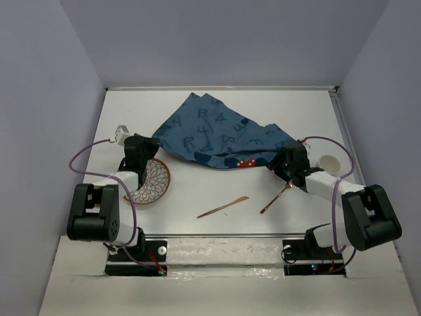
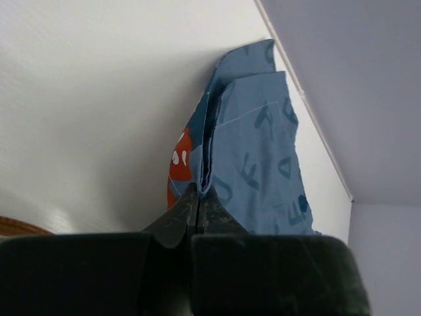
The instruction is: Set the dinner table for one person
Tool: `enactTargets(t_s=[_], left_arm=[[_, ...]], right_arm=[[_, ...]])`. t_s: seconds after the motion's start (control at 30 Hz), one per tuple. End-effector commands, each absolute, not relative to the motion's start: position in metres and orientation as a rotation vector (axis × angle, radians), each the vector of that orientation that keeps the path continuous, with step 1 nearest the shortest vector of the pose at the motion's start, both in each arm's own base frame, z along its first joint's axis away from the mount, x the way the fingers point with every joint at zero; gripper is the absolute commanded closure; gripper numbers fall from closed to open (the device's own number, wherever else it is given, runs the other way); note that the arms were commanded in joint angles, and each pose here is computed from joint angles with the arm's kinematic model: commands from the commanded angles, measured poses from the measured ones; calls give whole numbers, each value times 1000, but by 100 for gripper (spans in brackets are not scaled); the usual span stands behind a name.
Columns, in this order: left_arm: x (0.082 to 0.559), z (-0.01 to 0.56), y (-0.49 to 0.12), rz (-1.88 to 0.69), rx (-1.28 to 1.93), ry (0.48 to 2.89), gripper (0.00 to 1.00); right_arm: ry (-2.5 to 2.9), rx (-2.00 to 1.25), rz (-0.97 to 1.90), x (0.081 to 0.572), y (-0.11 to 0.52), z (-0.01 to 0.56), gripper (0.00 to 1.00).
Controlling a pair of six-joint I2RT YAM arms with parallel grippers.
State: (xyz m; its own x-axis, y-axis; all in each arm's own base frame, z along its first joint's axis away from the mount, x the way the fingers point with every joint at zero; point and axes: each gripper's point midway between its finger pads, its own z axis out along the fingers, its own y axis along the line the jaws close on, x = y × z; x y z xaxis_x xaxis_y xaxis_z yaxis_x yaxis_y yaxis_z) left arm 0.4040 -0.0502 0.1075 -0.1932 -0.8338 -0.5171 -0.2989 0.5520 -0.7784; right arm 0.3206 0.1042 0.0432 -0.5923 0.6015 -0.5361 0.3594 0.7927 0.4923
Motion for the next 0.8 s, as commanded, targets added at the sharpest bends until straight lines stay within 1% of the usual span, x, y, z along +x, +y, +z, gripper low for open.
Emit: enactTargets(t_s=[0.0,0.13,0.3,0.43,0.53,0.57,0.6,0.67,0.77], left_arm=[[404,157,-63,-735,-875,1592,100],[397,165,-74,-756,-852,1570,100],[393,176,-76,-774,-848,1532,100],[391,176,-75,-773,-857,1525,100],[391,175,-74,-774,-861,1517,100],[391,175,-74,-774,-861,1517,100],[390,174,-74,-777,-863,1518,100],[390,176,-74,-778,-859,1513,100],[390,178,-74,-777,-857,1506,100]], right_arm=[[2169,826,363,344,88,48,43],[2164,935,287,346,71,31,43],[2138,997,229,351,60,23,44],[2123,1025,213,357,58,22,58],[2121,1029,204,363,58,21,64],[2118,1031,202,366,58,21,74],[2131,1034,187,366,58,17,79],[2133,1037,185,368,58,16,80],[2137,1023,188,372,60,17,92]])
